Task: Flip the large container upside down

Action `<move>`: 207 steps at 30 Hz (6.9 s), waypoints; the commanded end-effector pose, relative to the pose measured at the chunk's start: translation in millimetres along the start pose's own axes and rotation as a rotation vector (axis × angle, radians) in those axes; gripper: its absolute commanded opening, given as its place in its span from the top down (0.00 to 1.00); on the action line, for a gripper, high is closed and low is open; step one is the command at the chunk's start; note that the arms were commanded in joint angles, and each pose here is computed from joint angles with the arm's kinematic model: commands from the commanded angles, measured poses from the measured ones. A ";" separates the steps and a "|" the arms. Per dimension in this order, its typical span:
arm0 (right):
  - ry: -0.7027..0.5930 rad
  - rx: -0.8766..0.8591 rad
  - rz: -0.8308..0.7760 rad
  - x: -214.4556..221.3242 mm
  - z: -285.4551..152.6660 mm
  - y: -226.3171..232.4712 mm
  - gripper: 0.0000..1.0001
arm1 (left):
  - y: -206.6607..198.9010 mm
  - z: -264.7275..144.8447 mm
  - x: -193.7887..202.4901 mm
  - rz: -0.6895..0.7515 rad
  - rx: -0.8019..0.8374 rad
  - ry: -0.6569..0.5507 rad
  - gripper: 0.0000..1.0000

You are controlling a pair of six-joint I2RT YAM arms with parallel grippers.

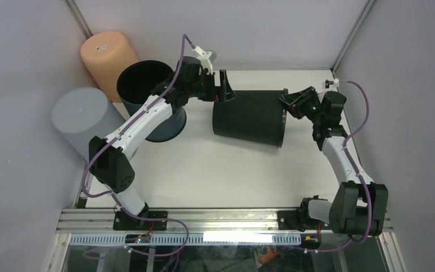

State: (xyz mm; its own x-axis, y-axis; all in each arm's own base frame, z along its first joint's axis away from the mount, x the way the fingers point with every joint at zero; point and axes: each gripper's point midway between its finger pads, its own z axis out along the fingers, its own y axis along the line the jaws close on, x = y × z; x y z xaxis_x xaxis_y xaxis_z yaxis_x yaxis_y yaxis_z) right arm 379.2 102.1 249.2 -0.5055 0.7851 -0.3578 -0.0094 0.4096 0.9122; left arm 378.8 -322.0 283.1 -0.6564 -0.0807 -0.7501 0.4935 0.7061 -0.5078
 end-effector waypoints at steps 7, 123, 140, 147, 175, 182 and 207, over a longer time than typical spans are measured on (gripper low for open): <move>0.021 0.196 -0.269 -16.5 -23.8 -5.3 0.42 | 12.3 9.9 -0.3 -0.015 -0.044 0.009 0.13; 0.276 0.396 -0.500 43.9 -1.9 -27.8 1.00 | -103.3 -37.0 -83.8 -0.066 0.463 -0.039 0.19; 0.255 0.437 -0.252 79.9 12.9 -101.6 1.00 | -134.0 1.8 -56.4 -0.066 0.566 0.053 0.18; 0.236 0.428 -0.055 81.4 2.9 -138.0 1.00 | -138.5 2.5 -58.8 -0.059 0.577 0.040 0.18; 0.372 -0.186 -0.847 81.0 -7.5 66.0 0.21 | -8.5 -63.4 -51.5 -0.098 0.196 -0.066 0.16; 0.602 -0.344 -0.760 131.9 29.0 78.2 0.18 | 1.1 -77.8 -54.8 -0.102 0.169 -0.094 0.16; 0.551 -0.259 -0.350 118.1 43.0 16.3 0.88 | 7.6 -65.2 -37.7 -0.139 0.187 -0.039 0.16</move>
State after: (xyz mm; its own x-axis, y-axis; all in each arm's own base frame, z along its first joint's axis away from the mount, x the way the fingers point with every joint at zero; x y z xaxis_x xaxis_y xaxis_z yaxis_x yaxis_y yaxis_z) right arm 353.7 238.0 201.9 -0.7890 0.1424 -0.5976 -0.4963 0.4255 0.7567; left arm 377.9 -262.9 318.7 -0.7267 -0.2020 -0.6566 0.4465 0.5875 -0.6749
